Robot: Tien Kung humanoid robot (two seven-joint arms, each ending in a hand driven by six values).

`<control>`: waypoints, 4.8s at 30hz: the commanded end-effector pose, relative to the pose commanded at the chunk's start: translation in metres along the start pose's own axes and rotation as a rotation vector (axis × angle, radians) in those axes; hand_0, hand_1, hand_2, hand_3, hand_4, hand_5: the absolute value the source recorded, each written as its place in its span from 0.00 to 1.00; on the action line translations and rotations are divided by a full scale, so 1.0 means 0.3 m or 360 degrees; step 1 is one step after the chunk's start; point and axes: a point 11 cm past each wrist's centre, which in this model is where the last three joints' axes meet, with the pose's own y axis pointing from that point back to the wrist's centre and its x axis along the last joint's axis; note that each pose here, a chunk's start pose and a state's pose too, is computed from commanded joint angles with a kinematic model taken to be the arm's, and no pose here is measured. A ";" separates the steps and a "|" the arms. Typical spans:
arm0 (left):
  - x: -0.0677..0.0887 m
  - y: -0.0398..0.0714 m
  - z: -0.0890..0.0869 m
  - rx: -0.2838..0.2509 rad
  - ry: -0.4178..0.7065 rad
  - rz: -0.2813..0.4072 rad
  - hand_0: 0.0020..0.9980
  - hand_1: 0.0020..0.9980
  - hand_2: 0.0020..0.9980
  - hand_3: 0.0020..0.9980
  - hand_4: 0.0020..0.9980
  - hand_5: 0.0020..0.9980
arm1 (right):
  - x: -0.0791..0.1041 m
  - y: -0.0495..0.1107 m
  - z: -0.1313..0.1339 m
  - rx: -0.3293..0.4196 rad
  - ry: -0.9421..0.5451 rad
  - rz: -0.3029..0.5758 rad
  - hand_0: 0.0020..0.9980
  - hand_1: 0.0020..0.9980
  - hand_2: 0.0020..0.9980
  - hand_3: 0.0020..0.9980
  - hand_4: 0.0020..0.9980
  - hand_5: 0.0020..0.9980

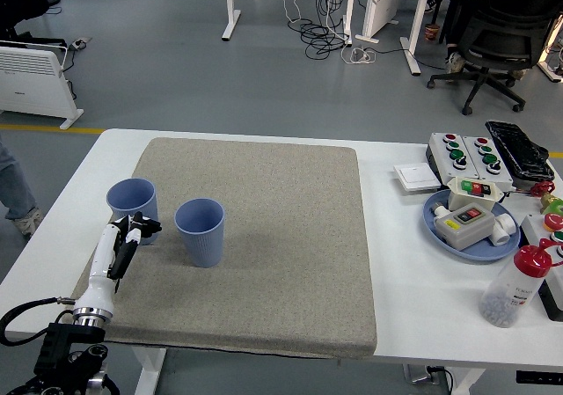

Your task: Push cup pick cup insert cup

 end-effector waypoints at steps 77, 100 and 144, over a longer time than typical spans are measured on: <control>-0.113 -0.272 0.521 -0.0026 -0.2002 -0.1265 0.36 0.54 0.58 0.55 0.62 0.16 | 0.003 -0.003 0.019 -0.0023 -0.0017 0.0006 0.69 0.61 0.64 0.57 0.09 0.48; 0.237 -0.411 0.861 0.0025 -0.1998 -0.0909 0.40 0.53 0.55 0.54 0.55 0.14 | 0.010 -0.004 0.023 -0.0027 -0.0029 0.0010 0.69 0.62 0.64 0.57 0.09 0.48; 0.288 -0.434 0.622 0.0393 -0.2068 -0.0992 0.40 0.55 0.58 0.63 0.55 0.10 | 0.006 -0.005 0.036 -0.0037 -0.0029 0.0008 0.69 0.62 0.64 0.57 0.09 0.48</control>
